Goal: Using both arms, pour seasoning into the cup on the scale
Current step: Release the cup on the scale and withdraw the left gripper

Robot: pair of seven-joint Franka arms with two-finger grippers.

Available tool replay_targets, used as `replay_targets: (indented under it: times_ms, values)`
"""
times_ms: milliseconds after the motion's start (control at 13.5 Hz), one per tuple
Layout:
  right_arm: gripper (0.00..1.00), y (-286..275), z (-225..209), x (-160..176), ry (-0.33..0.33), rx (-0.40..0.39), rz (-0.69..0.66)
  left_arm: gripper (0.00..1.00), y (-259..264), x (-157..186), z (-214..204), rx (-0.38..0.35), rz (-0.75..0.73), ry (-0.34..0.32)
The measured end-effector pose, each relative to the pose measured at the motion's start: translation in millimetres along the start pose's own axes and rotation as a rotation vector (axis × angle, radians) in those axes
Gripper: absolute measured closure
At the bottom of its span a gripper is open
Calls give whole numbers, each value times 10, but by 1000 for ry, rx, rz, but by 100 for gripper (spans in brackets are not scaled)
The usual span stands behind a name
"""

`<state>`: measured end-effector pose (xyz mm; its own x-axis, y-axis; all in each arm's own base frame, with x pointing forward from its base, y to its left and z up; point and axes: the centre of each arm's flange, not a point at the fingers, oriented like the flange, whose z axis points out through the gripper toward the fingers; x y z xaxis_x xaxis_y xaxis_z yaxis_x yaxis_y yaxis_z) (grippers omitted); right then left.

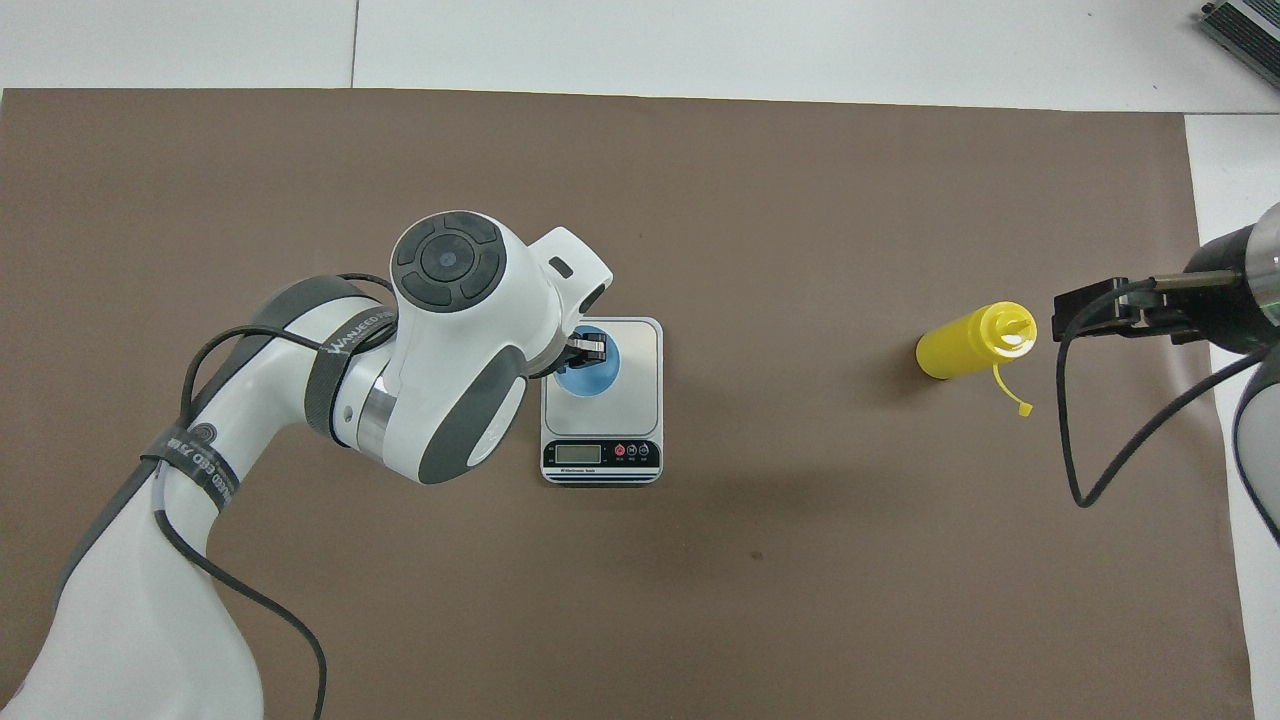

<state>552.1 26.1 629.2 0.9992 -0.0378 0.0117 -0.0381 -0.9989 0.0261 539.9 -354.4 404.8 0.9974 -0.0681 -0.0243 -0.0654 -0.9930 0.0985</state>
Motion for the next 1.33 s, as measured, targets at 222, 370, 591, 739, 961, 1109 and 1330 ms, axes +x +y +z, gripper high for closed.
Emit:
replay_targets:
  times_ms: [222, 370, 591, 739, 961, 1109, 1330]
  values:
    - [0, 0, 0, 0, 0, 0, 0, 97, 46, -7, 53, -1, 8, 2]
    - [0, 0, 0, 0, 0, 0, 0, 97, 58, -5, 75, -1, 10, 3]
    - [0, 0, 0, 0, 0, 0, 0, 97, 46, -13, 141, 9, 12, -5]
    - [0, 0, 0, 0, 0, 0, 0, 97, 49, -9, 156, 9, 13, -3]
    - [0, 0, 0, 0, 0, 0, 0, 97, 53, 1, 160, 6, 13, 3]
    - [0, 0, 0, 0, 0, 0, 0, 97, 56, 15, 162, 2, 13, 12]
    - [0, 0, 0, 0, 0, 0, 0, 80, 64, 33, 159, -6, 13, 26]
